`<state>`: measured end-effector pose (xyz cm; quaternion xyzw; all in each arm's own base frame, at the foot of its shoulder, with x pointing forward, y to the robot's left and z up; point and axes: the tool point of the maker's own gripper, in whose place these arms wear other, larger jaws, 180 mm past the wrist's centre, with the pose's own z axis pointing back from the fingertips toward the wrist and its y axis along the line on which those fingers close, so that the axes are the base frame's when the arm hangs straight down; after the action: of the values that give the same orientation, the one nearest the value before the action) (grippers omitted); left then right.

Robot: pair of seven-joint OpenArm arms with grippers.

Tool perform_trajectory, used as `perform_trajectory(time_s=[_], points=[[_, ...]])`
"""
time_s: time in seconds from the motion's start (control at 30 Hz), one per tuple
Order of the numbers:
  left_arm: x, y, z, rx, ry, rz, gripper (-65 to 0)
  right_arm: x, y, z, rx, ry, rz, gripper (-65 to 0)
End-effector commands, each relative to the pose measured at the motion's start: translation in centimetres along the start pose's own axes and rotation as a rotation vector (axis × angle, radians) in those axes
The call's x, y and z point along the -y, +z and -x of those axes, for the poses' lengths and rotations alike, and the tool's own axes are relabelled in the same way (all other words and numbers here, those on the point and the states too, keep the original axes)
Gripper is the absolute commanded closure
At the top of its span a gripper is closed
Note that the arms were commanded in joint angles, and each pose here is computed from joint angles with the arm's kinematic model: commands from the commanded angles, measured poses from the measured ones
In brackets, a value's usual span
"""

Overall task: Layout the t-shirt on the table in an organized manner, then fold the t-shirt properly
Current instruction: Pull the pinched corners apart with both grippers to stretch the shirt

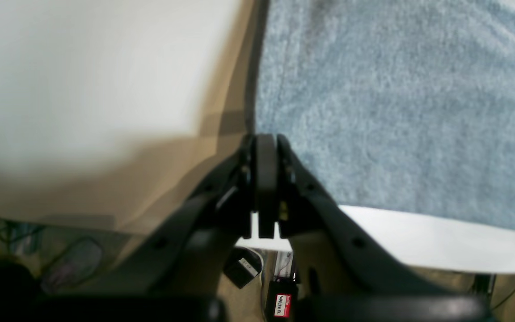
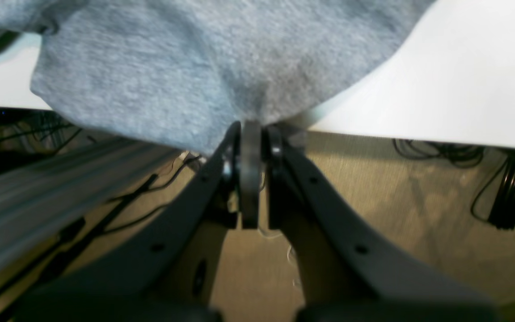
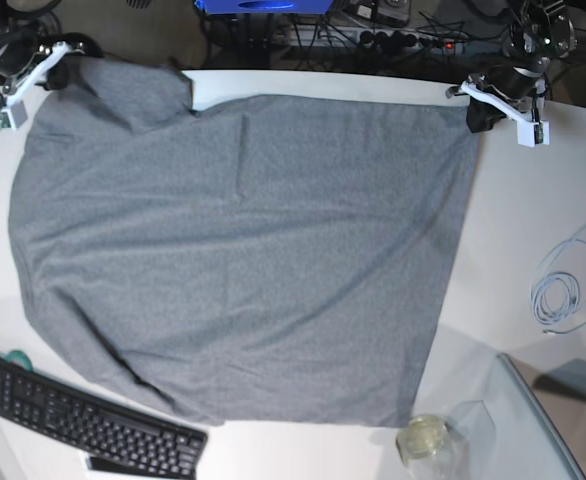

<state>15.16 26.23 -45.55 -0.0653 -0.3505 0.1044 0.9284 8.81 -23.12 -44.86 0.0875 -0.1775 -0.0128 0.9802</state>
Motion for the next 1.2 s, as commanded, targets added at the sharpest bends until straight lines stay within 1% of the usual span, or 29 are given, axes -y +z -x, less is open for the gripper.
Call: perform_trajectory(time_s=[0.0, 0.23, 0.33, 0.43, 0.5, 0.57, 0.63, 0.7, 0.73, 0.8, 0.93, 1.07, 1.17], points=[[-0.1, 0.8, -1.1, 0.037, -0.022, 0.001, 0.0, 0.2, 0.8, 0.0, 0.009, 0.016, 0.006, -1.4], [0.2, 1.5, -1.6, 0.051, -0.040, 0.003, 0.0, -0.5, 1.1, 0.6, -0.013, 0.036, -0.003, -1.4], [-1.0, 1.8, -2.2, 0.067, -0.035, -0.030, 0.0, -0.5, 1.1, 0.8, -0.031, 0.038, -0.002, -1.4], [-1.1, 1.6, -2.9, 0.082, -0.039, -0.032, 0.0, -0.5, 0.8, 0.1, -0.012, 0.031, -0.002, -2.1], [-1.0, 1.5, -2.5, 0.052, -0.039, -0.032, 0.0, 0.3, 0.8, 0.0, -0.004, 0.007, 0.013, -3.2], [-0.9, 1.2, -2.7, 0.032, -0.040, -0.030, 0.0, 1.2, 0.5, -0.5, 0.020, -0.024, 0.025, -9.8], [-0.9, 1.1, -2.5, 0.025, -0.037, -0.028, 0.0, 1.6, -0.1, 0.0, 0.018, -0.037, 0.029, -21.6], [-0.7, 1.1, -2.6, 0.030, -0.037, -0.026, 0.0, 1.9, -0.5, 0.1, 0.003, -0.004, 0.042, -33.9], [-0.7, 1.0, -2.8, 0.033, -0.037, -0.025, 0.0, 1.8, -0.7, 0.3, -0.003, 0.007, 0.043, -36.5], [-0.7, 1.0, -2.8, 0.032, -0.036, -0.026, 0.0, 1.3, -0.7, 0.9, -0.016, 0.022, 0.033, -36.9], [-0.8, 1.0, -2.8, 0.031, -0.037, -0.027, 0.0, 0.4, -1.4, 0.7, -0.005, 0.032, 0.003, -36.9], [-0.7, 0.9, -3.0, 0.037, -0.039, -0.024, 0.0, 0.5, -2.9, 0.7, -0.015, -0.012, -0.018, -36.9], [-0.7, 0.8, -3.1, 0.036, -0.040, -0.025, 0.0, 1.4, -3.2, 0.8, -0.033, -0.009, -0.014, -36.9]])
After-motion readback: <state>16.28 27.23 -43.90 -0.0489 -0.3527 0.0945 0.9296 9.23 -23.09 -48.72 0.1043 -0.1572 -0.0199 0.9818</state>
